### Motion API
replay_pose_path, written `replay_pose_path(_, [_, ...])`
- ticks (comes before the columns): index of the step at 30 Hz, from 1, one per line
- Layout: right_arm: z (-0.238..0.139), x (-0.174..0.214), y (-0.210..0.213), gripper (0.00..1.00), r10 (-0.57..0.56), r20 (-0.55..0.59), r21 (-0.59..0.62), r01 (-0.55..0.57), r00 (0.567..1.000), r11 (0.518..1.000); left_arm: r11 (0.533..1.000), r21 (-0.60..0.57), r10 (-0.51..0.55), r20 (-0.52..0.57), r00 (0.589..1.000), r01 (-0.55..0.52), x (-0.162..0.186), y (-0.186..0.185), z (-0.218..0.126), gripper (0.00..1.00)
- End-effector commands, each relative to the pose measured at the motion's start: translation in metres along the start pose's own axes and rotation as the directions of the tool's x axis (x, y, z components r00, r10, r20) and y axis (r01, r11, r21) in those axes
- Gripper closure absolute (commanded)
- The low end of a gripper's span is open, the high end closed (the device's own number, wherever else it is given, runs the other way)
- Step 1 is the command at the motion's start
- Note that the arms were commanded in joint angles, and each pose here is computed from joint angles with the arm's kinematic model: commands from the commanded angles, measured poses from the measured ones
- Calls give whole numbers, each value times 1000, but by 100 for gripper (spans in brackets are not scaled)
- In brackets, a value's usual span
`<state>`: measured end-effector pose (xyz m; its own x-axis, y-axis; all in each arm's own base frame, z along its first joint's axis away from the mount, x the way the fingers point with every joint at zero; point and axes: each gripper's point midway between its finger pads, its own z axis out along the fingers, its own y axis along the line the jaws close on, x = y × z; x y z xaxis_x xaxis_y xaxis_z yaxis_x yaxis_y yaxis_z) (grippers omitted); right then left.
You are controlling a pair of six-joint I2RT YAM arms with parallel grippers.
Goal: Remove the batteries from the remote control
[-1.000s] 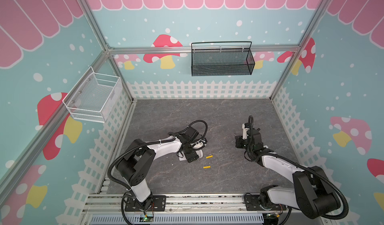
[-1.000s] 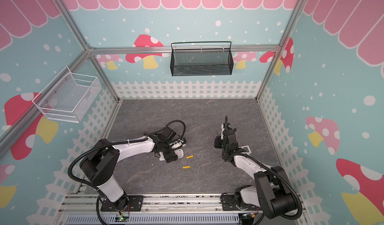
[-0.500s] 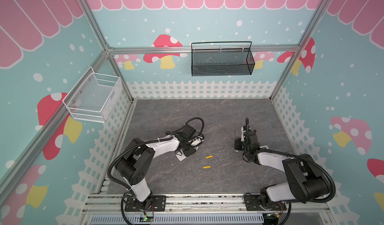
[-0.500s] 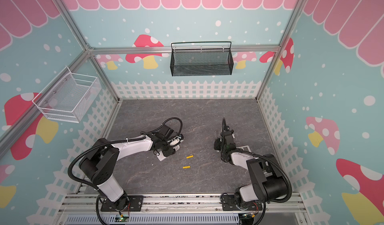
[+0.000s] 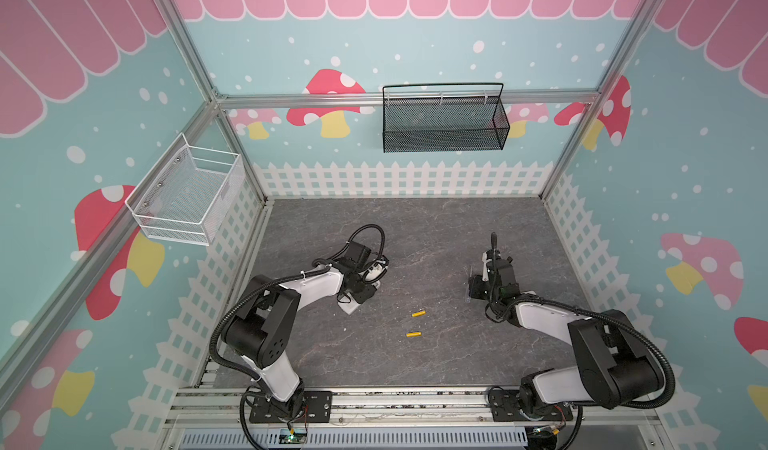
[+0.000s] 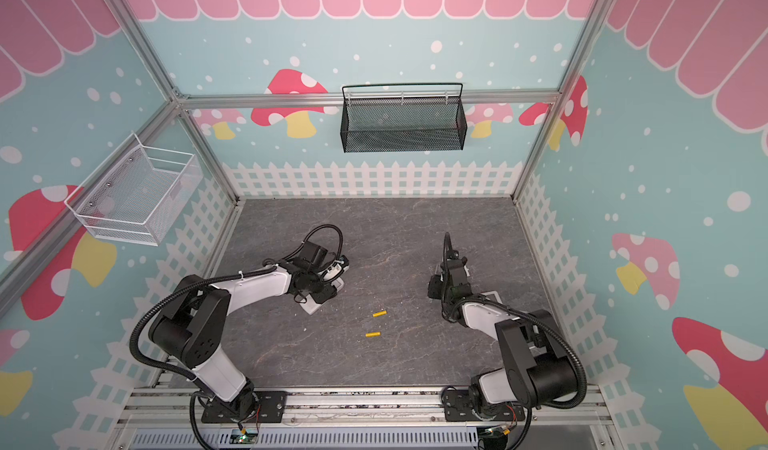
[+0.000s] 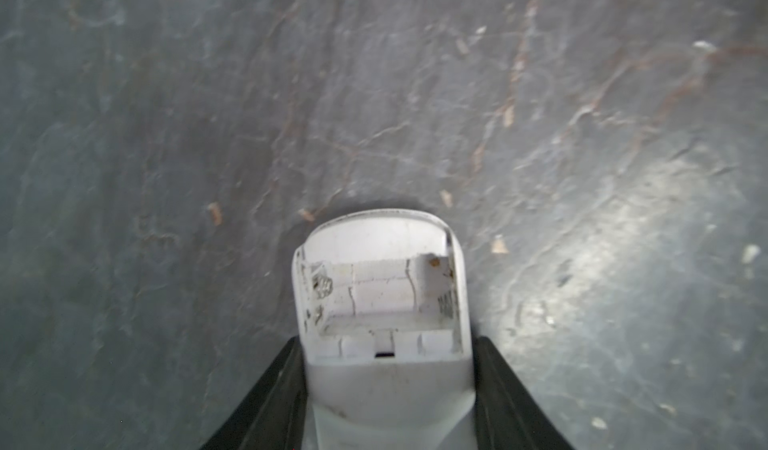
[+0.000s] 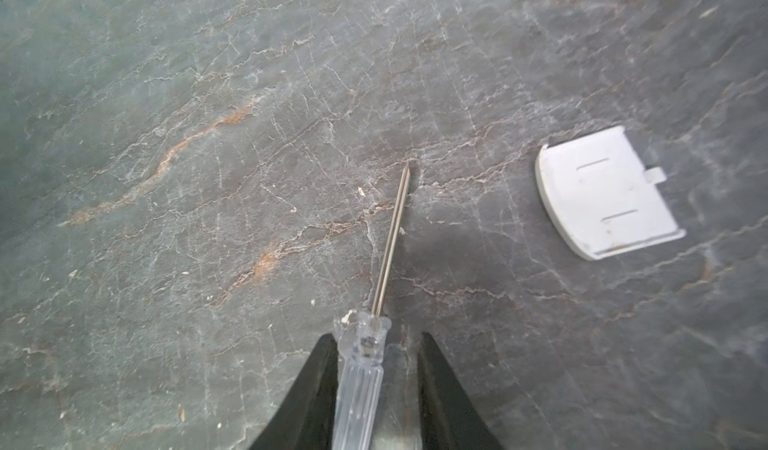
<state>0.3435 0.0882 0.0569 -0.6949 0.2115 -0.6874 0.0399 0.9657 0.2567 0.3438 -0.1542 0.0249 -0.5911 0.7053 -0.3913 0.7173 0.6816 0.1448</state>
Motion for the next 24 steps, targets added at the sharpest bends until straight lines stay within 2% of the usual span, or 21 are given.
replay_pose_path(1, [-17, -6, -15, 41, 33, 4, 101, -34, 999, 994, 987, -144, -75, -36, 997, 69, 20, 43, -8, 48])
replay_pose_path(2, [-23, -8, -22, 29, 46, 9, 139, -46, 999, 989, 985, -154, -89, -30, 996, 84, 21, 49, -9, 48])
replay_pose_path(7, [-52, -15, -44, 2, 92, 46, 266, -101, 995, 959, 961, -193, -207, -23, 978, 199, 28, 79, -15, 48])
replay_pose_path(8, [-58, -16, -47, 1, 102, 61, 277, -115, 993, 954, 956, -201, -221, -22, 975, 212, 30, 84, -17, 48])
replay_pose_path(9, [-62, -17, -50, 1, 107, 71, 287, -123, 992, 950, 940, -207, -279, -8, 960, 271, 32, 90, -18, 47])
replay_pose_path(12, [-76, -18, -61, 1, 134, 98, 331, -159, 986, 930, 926, -214, -324, -22, 946, 312, 36, 98, -16, 43])
replay_pose_path(19, [-87, -12, -81, 1, 231, 73, 407, -240, 970, 881, 930, -181, -331, -32, 943, 320, 37, 91, -14, 25])
replay_pose_path(24, [-89, 1, -94, 1, 305, 65, 443, -301, 950, 845, 923, -185, -334, 46, 941, 337, 24, 94, -36, 15])
